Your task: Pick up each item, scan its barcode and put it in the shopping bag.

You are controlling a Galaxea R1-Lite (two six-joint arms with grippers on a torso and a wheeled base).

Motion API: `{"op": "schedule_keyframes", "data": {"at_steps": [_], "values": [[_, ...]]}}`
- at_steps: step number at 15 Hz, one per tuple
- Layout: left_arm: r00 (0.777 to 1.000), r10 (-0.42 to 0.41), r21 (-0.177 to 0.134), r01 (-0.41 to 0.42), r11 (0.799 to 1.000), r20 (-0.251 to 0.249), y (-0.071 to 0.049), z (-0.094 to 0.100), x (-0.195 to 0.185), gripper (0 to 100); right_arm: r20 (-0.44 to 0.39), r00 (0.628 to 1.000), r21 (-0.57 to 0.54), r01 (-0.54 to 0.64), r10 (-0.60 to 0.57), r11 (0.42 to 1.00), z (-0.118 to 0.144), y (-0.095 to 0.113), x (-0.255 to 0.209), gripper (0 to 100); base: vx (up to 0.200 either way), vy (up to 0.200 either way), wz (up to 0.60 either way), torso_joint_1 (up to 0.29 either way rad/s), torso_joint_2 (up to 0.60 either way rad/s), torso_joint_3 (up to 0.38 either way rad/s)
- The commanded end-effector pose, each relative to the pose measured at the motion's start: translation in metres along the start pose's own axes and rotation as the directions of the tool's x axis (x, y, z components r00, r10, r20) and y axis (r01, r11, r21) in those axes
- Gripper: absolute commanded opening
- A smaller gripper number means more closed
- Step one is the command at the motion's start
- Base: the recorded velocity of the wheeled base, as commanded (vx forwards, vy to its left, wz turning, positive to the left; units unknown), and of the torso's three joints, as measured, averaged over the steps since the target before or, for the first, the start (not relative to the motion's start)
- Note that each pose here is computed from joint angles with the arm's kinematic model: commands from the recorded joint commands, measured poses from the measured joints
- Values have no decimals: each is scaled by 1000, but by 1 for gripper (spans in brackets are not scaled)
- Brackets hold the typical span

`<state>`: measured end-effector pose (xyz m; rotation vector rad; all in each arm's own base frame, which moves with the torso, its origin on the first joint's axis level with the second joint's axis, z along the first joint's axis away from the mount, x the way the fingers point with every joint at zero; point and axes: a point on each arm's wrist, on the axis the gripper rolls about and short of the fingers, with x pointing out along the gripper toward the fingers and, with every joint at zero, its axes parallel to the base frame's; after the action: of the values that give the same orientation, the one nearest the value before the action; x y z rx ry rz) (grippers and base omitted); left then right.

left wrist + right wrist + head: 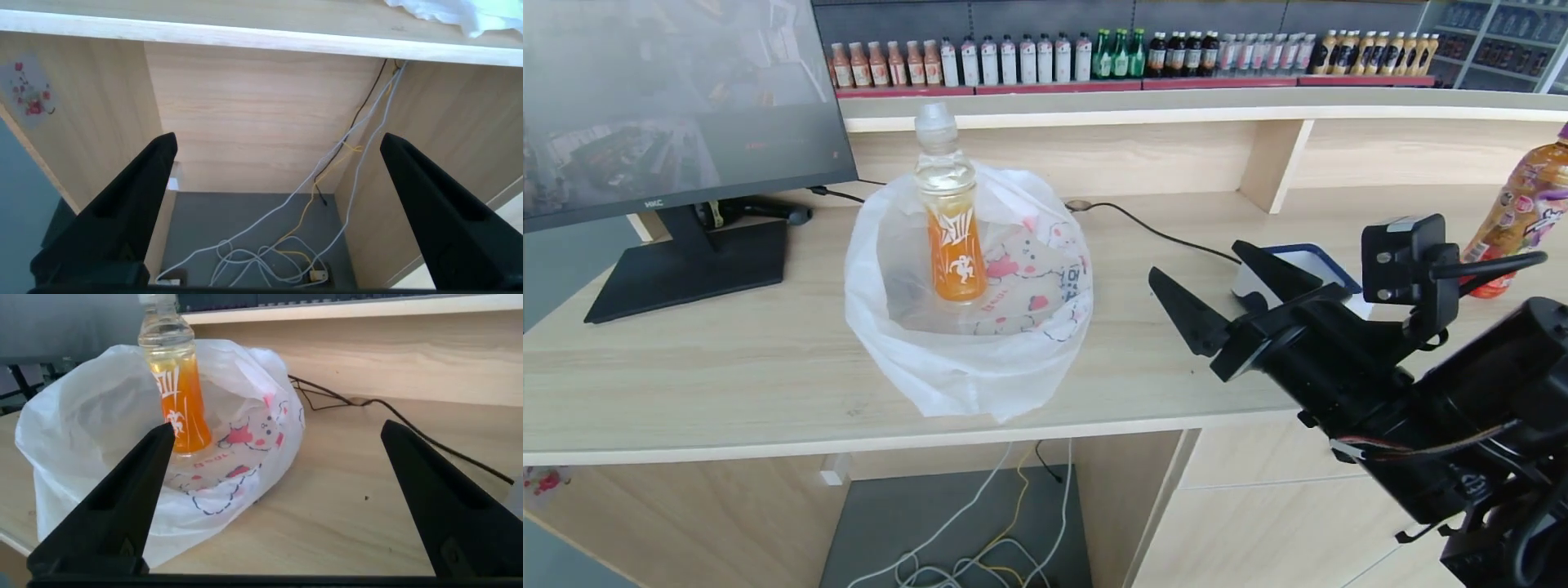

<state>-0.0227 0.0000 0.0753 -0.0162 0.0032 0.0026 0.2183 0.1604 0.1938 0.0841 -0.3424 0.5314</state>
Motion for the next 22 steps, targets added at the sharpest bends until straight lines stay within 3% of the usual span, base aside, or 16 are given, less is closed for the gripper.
{"op": "schedule_keyframes", "data": {"at_steps": [1, 22], "values": [[1000, 1, -1, -1, 1000, 0, 0, 0, 0, 100, 0, 1000, -1, 0, 0, 1000, 2, -1, -5, 100, 0, -200, 0, 2, 2, -2], [1000, 1, -1, -1, 1000, 0, 0, 0, 0, 100, -14, 1000, 0, -2, 2, 1000, 1, -1, -10, 100, 0, -200, 0, 3, 2, 1]]}}
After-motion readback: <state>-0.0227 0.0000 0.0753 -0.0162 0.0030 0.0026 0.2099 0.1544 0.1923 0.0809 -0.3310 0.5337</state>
